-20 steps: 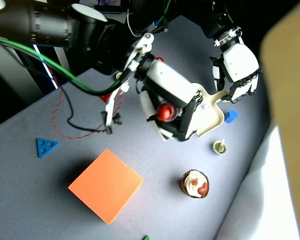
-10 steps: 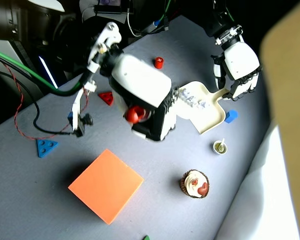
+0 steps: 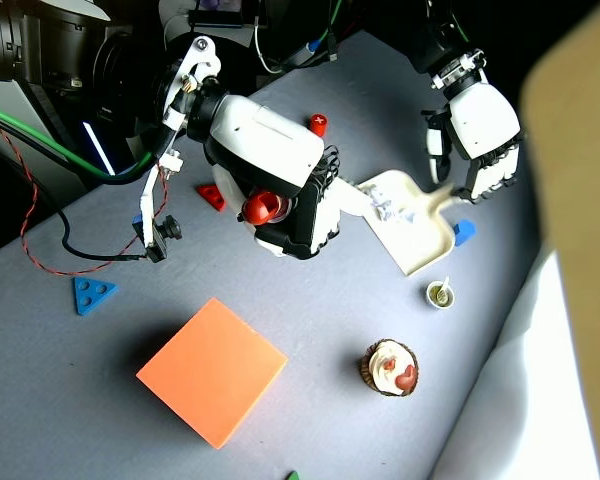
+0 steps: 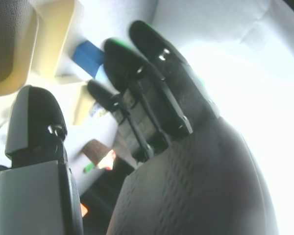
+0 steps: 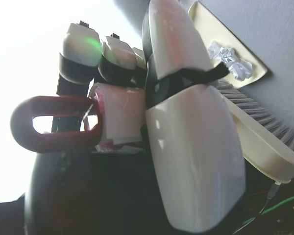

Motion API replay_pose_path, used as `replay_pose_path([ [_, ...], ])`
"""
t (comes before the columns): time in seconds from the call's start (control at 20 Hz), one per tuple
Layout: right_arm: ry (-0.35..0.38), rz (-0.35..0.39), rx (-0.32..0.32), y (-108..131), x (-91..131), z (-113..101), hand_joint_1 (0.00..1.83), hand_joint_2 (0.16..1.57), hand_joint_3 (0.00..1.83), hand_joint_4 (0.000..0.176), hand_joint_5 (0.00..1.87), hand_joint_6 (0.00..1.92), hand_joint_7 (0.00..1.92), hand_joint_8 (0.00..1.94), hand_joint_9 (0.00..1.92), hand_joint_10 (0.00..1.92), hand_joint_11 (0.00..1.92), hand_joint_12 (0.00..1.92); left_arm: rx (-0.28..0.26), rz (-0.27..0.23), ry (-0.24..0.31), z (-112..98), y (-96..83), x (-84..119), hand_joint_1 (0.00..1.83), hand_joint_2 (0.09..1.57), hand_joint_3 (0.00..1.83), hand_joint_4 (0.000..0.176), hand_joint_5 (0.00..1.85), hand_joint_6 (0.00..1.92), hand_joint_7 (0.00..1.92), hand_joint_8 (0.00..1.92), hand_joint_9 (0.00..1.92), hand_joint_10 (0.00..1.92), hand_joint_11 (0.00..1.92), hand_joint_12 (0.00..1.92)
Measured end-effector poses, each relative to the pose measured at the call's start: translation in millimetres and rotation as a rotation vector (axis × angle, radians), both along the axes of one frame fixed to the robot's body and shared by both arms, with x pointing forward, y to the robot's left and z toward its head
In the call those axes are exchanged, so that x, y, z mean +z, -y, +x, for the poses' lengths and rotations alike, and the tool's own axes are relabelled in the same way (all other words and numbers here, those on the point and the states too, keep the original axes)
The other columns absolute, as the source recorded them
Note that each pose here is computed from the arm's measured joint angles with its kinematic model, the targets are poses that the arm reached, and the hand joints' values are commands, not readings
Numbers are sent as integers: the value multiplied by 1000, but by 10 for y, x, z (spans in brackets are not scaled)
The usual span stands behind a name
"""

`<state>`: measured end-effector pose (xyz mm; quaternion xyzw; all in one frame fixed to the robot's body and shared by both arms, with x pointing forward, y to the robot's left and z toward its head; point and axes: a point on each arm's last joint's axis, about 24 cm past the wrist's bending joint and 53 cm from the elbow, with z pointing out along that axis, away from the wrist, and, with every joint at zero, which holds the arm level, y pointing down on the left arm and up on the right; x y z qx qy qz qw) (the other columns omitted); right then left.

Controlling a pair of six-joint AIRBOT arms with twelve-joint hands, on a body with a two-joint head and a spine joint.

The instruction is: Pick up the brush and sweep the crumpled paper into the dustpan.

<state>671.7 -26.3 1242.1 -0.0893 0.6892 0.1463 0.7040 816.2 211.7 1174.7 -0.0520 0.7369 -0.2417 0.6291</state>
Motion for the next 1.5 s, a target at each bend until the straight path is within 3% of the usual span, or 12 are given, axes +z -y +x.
replay_pose_path([
  [0.35,-1,33,-21,79,-35,45,1617,1166,1,176,1021,1921,1061,1941,1137,1921,1227,1921,2,0,3,4,-7,8,957,926,3,0,427,3,431,5,417,8,372,192],
  [0.55,-44,91,-32,177,-267,80,1627,1161,0,176,962,1921,945,1941,1043,1921,1173,1921,2,-1,4,4,-6,10,941,948,7,0,439,0,444,0,413,0,367,154],
  [0.7,-57,90,-65,317,-408,153,1584,1116,0,172,780,1921,694,1941,660,1921,662,1921,2,1,4,1,-9,0,930,952,6,0,457,8,457,7,422,5,381,156],
  [0.8,-29,58,-72,363,-433,166,1518,1072,0,87,472,1921,317,1911,329,1906,388,1844,1,0,5,1,-3,1,942,952,4,0,457,6,468,8,439,10,390,157],
  [0.85,-34,47,-70,366,-491,158,1503,1071,0,57,397,1850,296,1854,333,1860,359,1786,1,2,4,-3,-8,-13,946,948,2,0,457,5,466,7,442,10,393,157],
  [0.9,-47,41,-67,355,-557,143,1476,1059,0,0,330,1361,239,1556,320,1604,243,1602,1,2,1,-7,-6,-28,945,952,4,0,463,7,469,7,442,9,395,157],
  [1.0,-64,42,-55,314,-616,123,1450,1028,0,0,465,243,485,567,399,859,159,1355,-1,3,-5,-15,0,-50,909,954,3,0,458,4,470,6,439,7,402,156],
  [1.05,-56,39,-51,301,-600,115,1416,995,0,0,279,52,360,172,320,330,31,845,-2,3,-5,-18,8,-53,909,952,2,0,447,0,463,3,433,3,383,147],
  [1.1,-57,38,-49,295,-603,109,1375,962,0,0,183,10,274,41,280,105,5,570,-3,4,-7,-22,11,-62,922,946,0,0,452,3,465,3,436,4,383,146],
  [1.2,-87,40,-57,307,-668,103,1229,908,0,4,61,3,37,10,72,11,0,98,-6,7,-11,-34,21,-91,925,944,0,0,465,6,469,3,437,3,391,148],
  [1.45,-146,37,-60,280,-744,55,1077,853,0,0,1,0,1,0,5,0,0,3,-11,5,-13,-62,85,-103,892,955,4,0,439,0,446,0,416,0,366,137],
  [1.5,-166,35,-66,297,-760,52,882,777,0,0,0,0,0,0,0,0,0,0,-11,12,-9,-59,86,-92,916,946,0,0,468,11,464,7,430,5,389,146],
])
